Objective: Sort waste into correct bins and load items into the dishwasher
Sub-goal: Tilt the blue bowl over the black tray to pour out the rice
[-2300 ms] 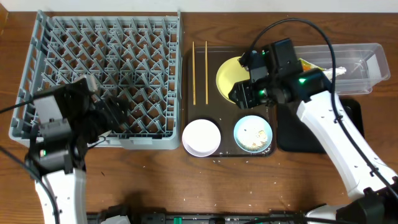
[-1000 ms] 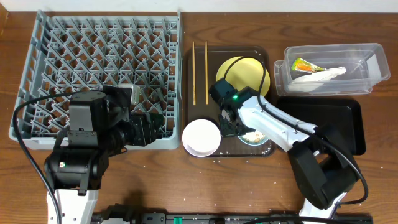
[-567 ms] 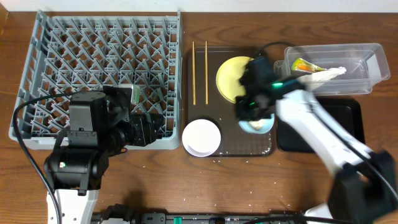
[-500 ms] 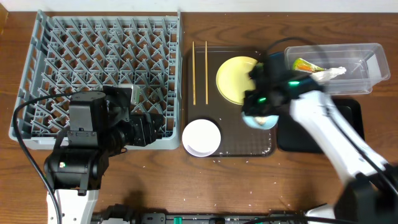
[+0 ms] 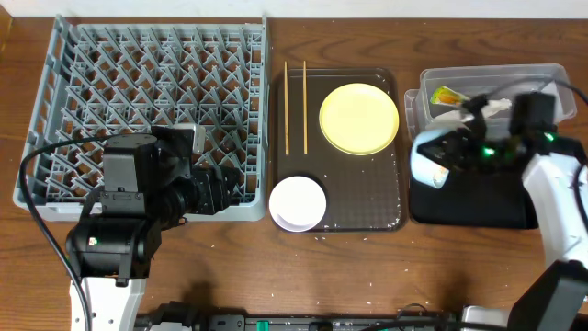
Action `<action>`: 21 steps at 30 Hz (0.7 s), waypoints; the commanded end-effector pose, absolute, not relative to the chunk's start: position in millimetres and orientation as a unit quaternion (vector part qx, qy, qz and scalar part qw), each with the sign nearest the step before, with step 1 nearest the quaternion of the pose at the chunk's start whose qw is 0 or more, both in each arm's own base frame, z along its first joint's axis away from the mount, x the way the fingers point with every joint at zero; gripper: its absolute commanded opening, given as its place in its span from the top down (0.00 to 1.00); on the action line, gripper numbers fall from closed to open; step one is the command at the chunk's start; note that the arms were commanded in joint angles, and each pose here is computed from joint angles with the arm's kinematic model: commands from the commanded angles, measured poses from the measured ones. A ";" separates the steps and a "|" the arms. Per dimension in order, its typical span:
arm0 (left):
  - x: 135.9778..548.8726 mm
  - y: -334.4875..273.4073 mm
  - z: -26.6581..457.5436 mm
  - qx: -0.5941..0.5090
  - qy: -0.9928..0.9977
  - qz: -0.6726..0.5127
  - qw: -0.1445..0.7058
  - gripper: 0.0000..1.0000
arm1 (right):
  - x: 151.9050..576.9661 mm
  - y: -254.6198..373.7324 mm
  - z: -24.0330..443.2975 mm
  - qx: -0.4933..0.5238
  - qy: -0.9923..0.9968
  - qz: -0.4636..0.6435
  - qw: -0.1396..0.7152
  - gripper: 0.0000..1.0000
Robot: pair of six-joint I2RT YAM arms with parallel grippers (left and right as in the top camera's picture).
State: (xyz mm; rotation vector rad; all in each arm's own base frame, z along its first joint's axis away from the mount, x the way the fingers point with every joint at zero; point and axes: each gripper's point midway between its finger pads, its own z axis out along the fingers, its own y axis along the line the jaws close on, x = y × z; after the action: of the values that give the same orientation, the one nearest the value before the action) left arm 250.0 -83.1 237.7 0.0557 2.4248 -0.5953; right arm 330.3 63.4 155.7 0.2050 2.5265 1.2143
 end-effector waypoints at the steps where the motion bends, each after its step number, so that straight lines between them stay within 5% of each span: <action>1: 253.3 -82.1 245.4 0.029 0.919 -0.219 0.328 0.38 | 324.7 51.3 168.2 0.076 0.821 0.527 0.206 0.99; 21: 253.3 -82.2 245.5 0.029 0.918 -0.219 0.328 0.37 | 313.9 14.7 188.8 0.075 0.718 0.625 0.297 0.99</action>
State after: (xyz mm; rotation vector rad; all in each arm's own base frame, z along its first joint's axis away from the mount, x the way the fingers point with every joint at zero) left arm 250.5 -83.1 236.8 0.0546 2.4286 -0.5952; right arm 319.8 10.5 167.3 0.2847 2.0245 1.5623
